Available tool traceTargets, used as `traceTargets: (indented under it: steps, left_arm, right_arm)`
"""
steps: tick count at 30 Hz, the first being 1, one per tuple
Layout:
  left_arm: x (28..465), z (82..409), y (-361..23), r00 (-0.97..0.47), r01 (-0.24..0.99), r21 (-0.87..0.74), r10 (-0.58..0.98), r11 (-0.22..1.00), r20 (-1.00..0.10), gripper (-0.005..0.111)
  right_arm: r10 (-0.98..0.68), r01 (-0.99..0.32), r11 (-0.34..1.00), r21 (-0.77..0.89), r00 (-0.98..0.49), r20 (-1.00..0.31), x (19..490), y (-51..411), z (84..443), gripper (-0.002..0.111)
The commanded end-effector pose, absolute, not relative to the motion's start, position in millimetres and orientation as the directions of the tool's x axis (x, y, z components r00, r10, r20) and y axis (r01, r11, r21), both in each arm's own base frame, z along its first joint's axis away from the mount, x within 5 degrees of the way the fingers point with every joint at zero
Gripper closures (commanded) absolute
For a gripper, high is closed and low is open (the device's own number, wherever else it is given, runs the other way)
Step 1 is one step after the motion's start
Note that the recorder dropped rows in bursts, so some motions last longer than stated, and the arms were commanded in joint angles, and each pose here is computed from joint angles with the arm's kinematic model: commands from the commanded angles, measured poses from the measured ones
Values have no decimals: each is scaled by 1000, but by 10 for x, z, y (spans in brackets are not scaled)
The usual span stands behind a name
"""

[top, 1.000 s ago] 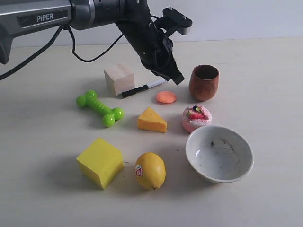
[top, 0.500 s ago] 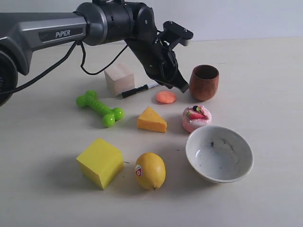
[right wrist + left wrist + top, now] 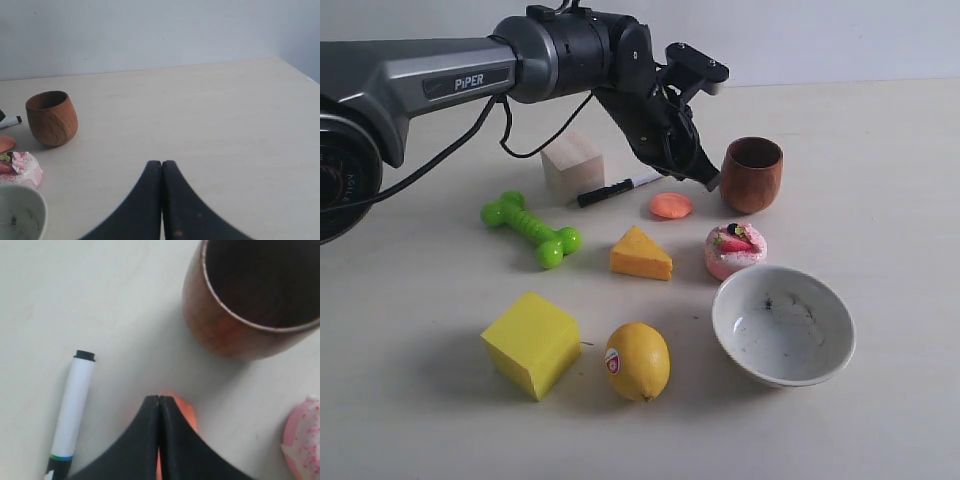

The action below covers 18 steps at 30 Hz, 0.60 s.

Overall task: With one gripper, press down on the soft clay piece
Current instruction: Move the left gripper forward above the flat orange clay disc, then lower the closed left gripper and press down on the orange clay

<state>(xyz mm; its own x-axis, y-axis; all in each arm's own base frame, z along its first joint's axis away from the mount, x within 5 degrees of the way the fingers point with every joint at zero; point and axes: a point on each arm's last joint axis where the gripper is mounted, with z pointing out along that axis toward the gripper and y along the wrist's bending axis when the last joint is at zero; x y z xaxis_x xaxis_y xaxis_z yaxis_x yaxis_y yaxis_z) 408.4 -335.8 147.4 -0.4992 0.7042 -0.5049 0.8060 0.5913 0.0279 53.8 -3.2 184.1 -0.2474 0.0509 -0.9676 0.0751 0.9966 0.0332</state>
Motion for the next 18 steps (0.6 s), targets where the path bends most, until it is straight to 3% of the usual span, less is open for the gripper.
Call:
traceTargets:
  steps: [1,18]
  left_arm:
    - [4104,1534,-3363,-486,806,49,708,589,-513,107]
    - [4104,1304,-3350,-527,796,24,713,605,-462,107]
  right_arm:
    - [54,79,996,36,-239,-970,536,-34,1832,108]
    - [54,79,996,36,-239,-970,536,-34,1832,108]
